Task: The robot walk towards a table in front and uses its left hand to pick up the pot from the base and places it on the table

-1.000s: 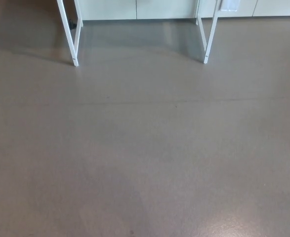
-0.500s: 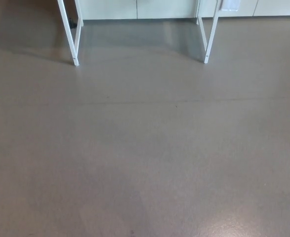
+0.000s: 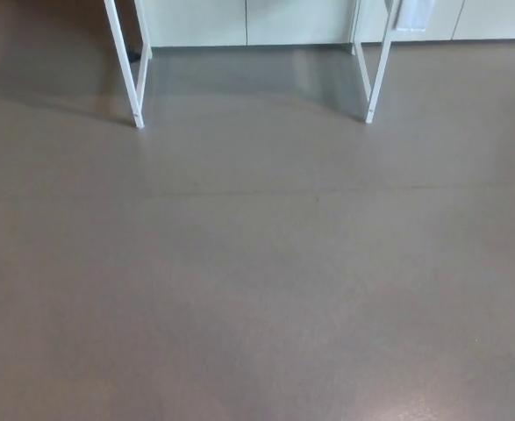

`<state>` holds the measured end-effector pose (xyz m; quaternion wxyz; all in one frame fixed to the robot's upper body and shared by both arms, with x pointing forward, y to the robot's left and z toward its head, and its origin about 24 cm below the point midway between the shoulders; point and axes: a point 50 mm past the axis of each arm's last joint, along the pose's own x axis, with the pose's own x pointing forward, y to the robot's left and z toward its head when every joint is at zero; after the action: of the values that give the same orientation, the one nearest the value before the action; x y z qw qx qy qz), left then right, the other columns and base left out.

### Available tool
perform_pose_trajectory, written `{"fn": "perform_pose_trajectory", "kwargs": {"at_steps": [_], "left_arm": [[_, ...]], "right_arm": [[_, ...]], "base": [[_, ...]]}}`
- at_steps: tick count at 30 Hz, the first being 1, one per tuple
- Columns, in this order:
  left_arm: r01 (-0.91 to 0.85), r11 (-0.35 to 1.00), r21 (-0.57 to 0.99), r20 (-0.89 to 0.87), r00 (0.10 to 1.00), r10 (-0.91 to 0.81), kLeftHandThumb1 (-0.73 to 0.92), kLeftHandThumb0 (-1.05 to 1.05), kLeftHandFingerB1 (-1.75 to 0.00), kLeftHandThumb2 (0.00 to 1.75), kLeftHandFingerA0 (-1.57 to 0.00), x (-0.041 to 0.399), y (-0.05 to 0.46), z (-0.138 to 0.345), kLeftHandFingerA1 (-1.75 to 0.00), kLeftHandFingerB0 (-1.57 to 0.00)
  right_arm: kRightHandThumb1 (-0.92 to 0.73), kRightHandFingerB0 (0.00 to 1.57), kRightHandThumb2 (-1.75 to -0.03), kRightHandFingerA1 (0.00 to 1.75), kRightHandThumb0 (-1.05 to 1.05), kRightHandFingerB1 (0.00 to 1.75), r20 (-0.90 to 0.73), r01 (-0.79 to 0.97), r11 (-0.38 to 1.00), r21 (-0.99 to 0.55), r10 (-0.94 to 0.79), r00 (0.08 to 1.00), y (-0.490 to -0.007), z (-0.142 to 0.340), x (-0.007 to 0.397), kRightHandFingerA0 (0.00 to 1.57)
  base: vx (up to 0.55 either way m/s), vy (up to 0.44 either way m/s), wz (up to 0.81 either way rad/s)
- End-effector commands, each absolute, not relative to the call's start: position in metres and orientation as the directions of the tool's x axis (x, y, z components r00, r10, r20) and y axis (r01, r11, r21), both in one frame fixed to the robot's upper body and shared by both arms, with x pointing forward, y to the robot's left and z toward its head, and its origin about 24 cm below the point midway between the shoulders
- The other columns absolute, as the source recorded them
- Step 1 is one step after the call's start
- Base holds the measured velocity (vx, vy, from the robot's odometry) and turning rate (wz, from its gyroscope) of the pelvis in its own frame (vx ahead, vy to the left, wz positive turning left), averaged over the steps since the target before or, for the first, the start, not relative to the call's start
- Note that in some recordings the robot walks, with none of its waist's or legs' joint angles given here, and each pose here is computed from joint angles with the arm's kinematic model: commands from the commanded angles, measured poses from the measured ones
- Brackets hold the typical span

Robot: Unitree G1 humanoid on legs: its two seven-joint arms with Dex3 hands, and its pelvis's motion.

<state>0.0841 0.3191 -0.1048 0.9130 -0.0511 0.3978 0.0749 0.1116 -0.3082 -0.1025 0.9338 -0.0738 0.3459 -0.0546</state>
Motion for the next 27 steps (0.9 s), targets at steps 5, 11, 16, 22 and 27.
{"fn": "perform_pose_trajectory", "kwargs": {"at_steps": [5, 11, 16, 22, 27], "left_arm": [[-0.155, 0.988, -0.009, -0.713, 0.694, 0.102, 0.63, -0.07, -0.36, 0.59, -0.58, 0.0887, 0.3260, -0.0978, -0.41, -0.45], [-0.137, 0.991, -0.004, -0.704, 0.704, 0.094, 0.63, -0.13, -0.37, 0.61, -0.59, 0.0930, 0.3258, -0.0962, -0.42, -0.47], [-0.136, 0.991, -0.009, -0.700, 0.708, 0.091, 0.61, -0.12, -0.38, 0.60, -0.60, 0.0959, 0.3258, -0.0955, -0.42, -0.49], [-0.129, 0.991, -0.015, -0.712, 0.698, 0.080, 0.60, -0.14, -0.39, 0.61, -0.60, 0.0923, 0.3254, -0.0970, -0.43, -0.47], [-0.136, 0.991, -0.003, -0.720, 0.687, 0.092, 0.57, -0.17, -0.39, 0.62, -0.62, 0.0874, 0.3243, -0.0989, -0.44, -0.47]], "right_arm": [[-0.31, 0.44, -0.72, 0.55, -0.57, 0.48, -0.629, 0.050, 0.981, -0.185, -0.158, 0.761, -0.3095, -0.1010, 0.1125, 0.58], [-0.31, 0.44, -0.72, 0.56, -0.57, 0.47, -0.618, 0.054, 0.983, -0.177, -0.154, 0.771, -0.3090, -0.0992, 0.1166, 0.59], [-0.32, 0.43, -0.73, 0.56, -0.56, 0.49, -0.609, 0.044, 0.983, -0.181, -0.147, 0.779, -0.3079, -0.0985, 0.1201, 0.58], [-0.34, 0.41, -0.74, 0.55, -0.57, 0.47, -0.620, 0.021, 0.980, -0.197, -0.141, 0.771, -0.3097, -0.0989, 0.1171, 0.59], [-0.32, 0.43, -0.73, 0.57, -0.56, 0.48, -0.623, 0.036, 0.982, -0.185, -0.145, 0.769, -0.3106, -0.0993, 0.1132, 0.61]], "base": [[0.14, 0.232, -0.11], [0.19, 0.039, 0.06], [0.21, -0.133, 0.11], [0.29, -0.284, 0.17], [0.20, -0.022, -0.09]]}}
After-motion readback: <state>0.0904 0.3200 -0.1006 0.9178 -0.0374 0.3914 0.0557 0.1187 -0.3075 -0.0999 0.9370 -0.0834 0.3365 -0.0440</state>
